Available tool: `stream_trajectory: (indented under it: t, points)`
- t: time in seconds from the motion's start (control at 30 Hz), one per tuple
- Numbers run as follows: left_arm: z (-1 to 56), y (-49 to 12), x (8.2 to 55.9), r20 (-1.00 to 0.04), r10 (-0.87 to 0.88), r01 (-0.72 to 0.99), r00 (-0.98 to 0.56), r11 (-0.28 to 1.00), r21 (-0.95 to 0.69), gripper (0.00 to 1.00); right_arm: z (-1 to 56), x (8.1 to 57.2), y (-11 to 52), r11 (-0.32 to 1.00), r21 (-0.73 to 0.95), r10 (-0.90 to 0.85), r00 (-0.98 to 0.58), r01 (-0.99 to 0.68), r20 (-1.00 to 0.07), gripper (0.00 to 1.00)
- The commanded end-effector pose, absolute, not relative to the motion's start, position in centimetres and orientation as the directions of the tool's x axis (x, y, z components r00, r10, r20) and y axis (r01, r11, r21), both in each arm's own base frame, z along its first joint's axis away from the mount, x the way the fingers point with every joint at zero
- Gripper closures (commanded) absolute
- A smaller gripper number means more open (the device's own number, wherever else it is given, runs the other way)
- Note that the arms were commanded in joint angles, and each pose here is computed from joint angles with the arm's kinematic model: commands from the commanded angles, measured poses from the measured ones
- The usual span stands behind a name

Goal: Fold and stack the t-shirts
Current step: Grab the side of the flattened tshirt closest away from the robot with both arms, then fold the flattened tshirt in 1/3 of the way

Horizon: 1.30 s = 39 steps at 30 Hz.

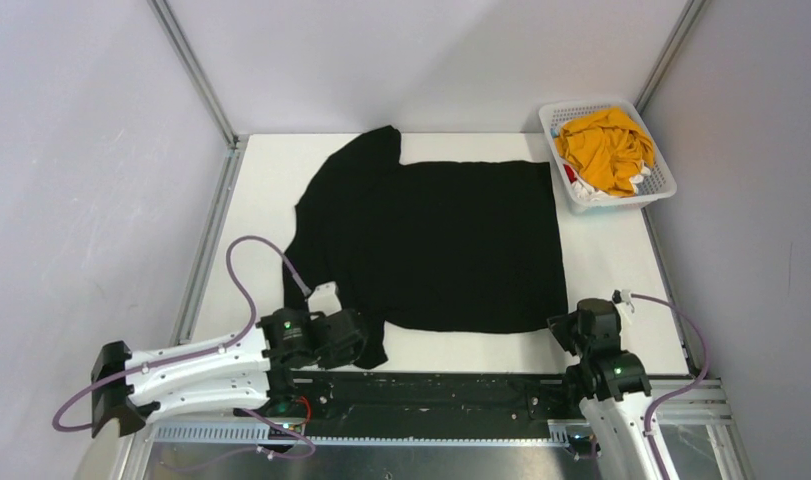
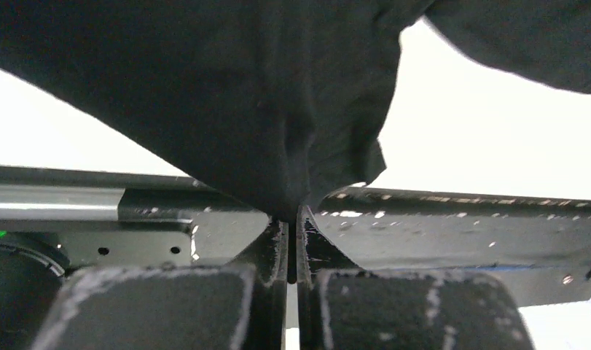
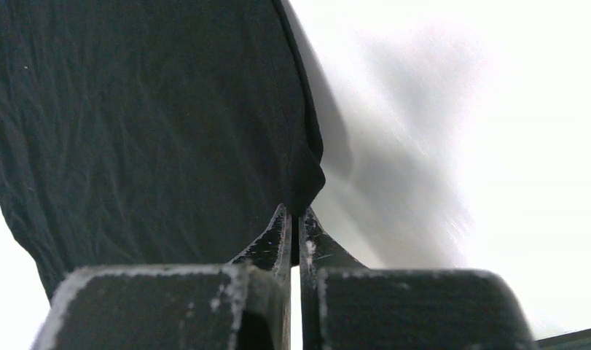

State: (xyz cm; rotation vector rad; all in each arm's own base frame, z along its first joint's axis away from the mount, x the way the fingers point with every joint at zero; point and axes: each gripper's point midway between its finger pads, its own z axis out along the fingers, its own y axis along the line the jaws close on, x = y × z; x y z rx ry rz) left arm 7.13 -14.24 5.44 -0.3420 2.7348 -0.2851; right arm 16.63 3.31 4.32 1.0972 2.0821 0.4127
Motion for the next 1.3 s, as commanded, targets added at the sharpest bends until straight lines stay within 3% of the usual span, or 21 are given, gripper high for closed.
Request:
stream_trajectory:
  t: [0.0,0.2,0.63,1.07,1.27]
  points:
    - [9.9,-15.8,12.1,-0.526,-0.269,-0.151,-0.807,0.955,-0.256,1.0,7.2,18.9,3.6,0.618,0.601,0.785,-0.355,0.507,-0.507,1.0]
    - [12.3,-16.9,17.9,-0.615,-0.271,-0.136,-0.741,0.957,-0.257,1.0,9.1,21.9,4.0,0.648,0.587,0.76,-0.37,0.485,-0.534,1.0]
    - [16.8,-12.3,28.2,-0.714,-0.403,-0.303,-0.573,0.913,-0.272,1.0,12.8,28.4,2.8,0.663,0.555,0.741,-0.333,0.503,-0.583,1.0]
    - [18.6,-10.5,36.2,-0.77,-0.315,-0.266,-0.555,0.944,-0.195,1.0,13.3,34.2,2.9,0.66,0.578,0.747,-0.337,0.479,-0.574,1.0]
    - [18.5,-11.6,39.4,-0.776,-0.185,-0.164,-0.603,0.981,-0.106,1.0,13.1,36.3,3.0,0.668,0.576,0.74,-0.345,0.471,-0.577,1.0]
